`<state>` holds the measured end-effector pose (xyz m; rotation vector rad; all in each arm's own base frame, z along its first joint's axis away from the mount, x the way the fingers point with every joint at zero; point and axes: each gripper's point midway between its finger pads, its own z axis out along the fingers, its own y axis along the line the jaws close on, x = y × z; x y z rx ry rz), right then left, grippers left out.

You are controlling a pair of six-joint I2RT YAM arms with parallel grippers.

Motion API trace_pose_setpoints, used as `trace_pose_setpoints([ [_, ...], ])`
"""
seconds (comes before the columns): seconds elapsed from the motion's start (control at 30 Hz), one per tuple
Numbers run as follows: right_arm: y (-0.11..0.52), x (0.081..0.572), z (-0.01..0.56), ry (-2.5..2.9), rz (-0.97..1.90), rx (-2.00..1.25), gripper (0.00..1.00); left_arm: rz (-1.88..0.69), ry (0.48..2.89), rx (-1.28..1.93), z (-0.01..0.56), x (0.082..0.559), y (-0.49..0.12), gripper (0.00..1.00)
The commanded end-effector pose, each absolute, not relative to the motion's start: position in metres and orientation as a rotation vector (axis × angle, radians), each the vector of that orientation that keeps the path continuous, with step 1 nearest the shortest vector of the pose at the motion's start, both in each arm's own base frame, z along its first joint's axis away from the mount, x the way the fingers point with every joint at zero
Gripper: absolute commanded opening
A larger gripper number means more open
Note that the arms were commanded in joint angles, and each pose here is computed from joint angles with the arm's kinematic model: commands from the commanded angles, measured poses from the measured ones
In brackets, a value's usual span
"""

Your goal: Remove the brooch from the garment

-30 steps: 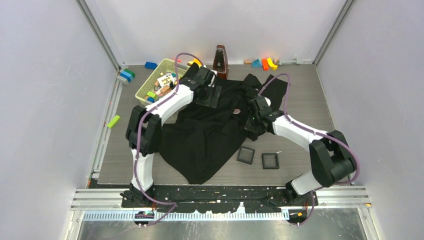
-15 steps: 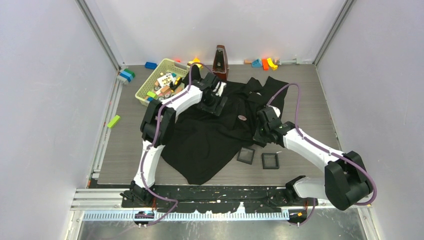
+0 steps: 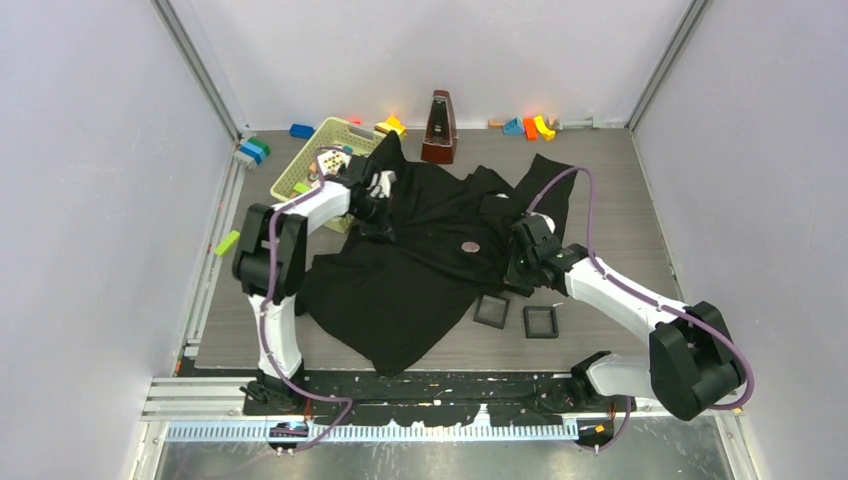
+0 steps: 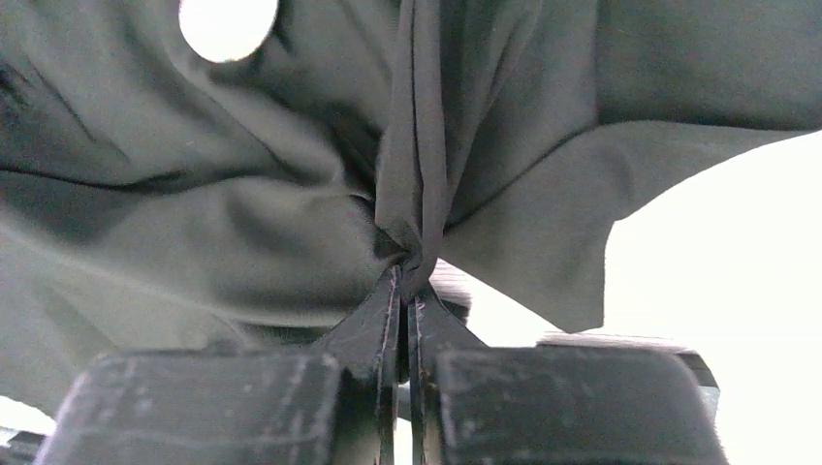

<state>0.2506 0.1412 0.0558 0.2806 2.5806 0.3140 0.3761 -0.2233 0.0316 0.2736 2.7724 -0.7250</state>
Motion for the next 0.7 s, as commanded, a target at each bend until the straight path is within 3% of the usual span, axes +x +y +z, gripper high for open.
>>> trace_pose_setpoints([
  [0.0,0.174,0.272,0.092,2.492,0.446,0.153,0.01,-0.544,2.643,0.181,0.085,0.384,-0.194,0.0],
  [0.23,0.23,0.256,0.085,2.552,0.589,-0.017,0.04,-0.36,2.606,0.104,0.104,0.379,-0.161,0.0],
  [0.3,0.238,0.247,0.081,2.579,0.617,-0.042,0.12,-0.32,2.588,0.07,0.107,0.381,-0.152,0.0],
  [0.4,0.244,0.236,0.076,2.599,0.634,-0.066,0.33,-0.29,2.587,0.037,0.107,0.383,-0.143,0.0],
  [0.53,0.242,0.219,0.066,2.633,0.585,-0.086,0.45,-0.323,2.591,0.048,0.106,0.383,-0.148,0.0],
  [0.67,0.236,0.202,0.049,2.673,0.549,-0.057,0.47,-0.351,2.602,0.065,0.102,0.382,-0.152,0.0],
])
